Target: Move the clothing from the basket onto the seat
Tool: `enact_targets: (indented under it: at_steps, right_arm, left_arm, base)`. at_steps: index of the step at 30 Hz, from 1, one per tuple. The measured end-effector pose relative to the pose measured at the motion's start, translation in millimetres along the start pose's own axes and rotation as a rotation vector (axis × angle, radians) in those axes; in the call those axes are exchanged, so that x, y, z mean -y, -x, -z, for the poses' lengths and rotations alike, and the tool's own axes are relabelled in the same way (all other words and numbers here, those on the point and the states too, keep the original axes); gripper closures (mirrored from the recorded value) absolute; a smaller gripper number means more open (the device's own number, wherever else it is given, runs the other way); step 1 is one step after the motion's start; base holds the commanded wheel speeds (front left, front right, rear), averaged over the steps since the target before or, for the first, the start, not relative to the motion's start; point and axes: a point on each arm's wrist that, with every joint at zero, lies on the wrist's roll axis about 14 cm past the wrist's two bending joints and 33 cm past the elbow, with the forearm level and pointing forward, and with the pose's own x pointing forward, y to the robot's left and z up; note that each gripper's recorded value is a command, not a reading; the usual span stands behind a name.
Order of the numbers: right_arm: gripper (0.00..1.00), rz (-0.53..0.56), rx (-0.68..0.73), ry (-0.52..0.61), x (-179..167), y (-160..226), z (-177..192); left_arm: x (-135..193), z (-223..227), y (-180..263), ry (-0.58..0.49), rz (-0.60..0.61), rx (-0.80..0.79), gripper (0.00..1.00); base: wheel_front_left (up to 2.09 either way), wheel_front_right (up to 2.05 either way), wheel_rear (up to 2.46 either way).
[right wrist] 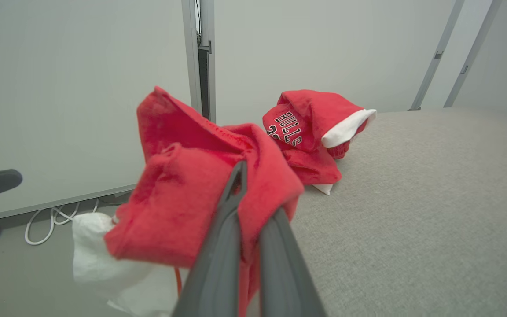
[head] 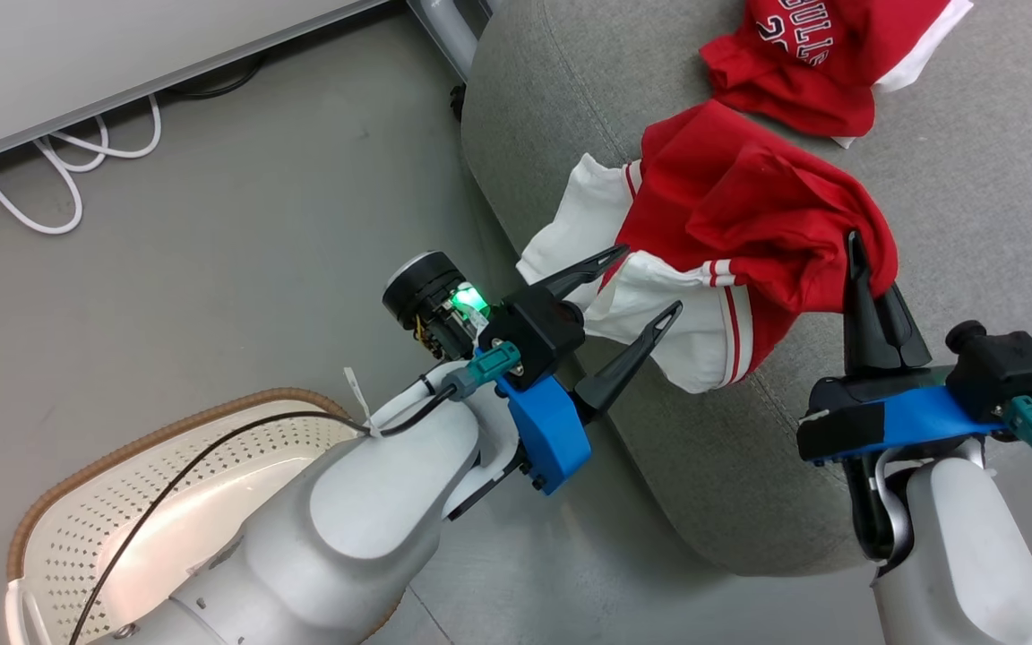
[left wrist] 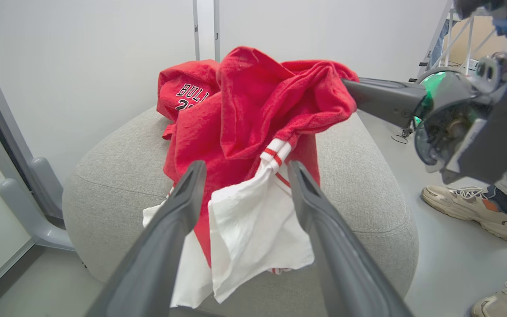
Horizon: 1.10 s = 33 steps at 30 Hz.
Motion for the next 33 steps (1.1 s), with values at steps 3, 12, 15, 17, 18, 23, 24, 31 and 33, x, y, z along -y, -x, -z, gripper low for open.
enact_targets:
  at_steps: [3,12,15,17,18,23,24,31,33]
  right_arm:
    - [1.00,-0.005,0.011,-0.003,-2,0,-3]
    - [1.00,-0.074,0.165,0.057,-25,-36,-53]
    - [1.00,-0.077,0.253,0.088,-27,-58,-82]
    - [1.00,-0.076,0.321,0.125,-27,-73,-106]
    - [1.00,-0.066,0.357,0.143,-23,-81,-118]
    - [1.00,0.039,0.510,0.230,14,-109,-172]
    - [1.00,0.066,0.532,0.251,24,-113,-180]
    - [1.00,0.240,0.545,0.393,92,-136,-191]
    - [1.00,0.274,0.497,0.416,109,-145,-177]
  left_arm:
    - [1,1,0,0.006,0.004,0.001,0.00]
    - [-18,10,10,0.022,-0.047,-0.006,0.00]
    - [-32,15,13,0.025,-0.072,-0.003,0.00]
    - [-44,22,17,0.032,-0.090,-0.012,0.00]
    - [-50,26,19,0.036,-0.101,-0.015,0.00]
    - [-79,47,25,0.041,-0.131,-0.030,0.00]
    - [-84,52,26,0.043,-0.132,-0.033,0.00]
    - [-114,84,33,0.069,-0.155,-0.042,0.00]
    - [-121,94,35,0.076,-0.159,-0.043,0.00]
  base:
    - [0.00,0.00,0.00]
    - [0.00,0.00,0.00]
    - [0.00,0.00,0.00]
    - [0.00,0.00,0.00]
    - [0.00,0.00,0.00]
    - [0.00,0.00,0.00]
    - [0.00,0.00,0.00]
    - [0.00,0.00,0.00]
    - [0.00,0.00,0.00]
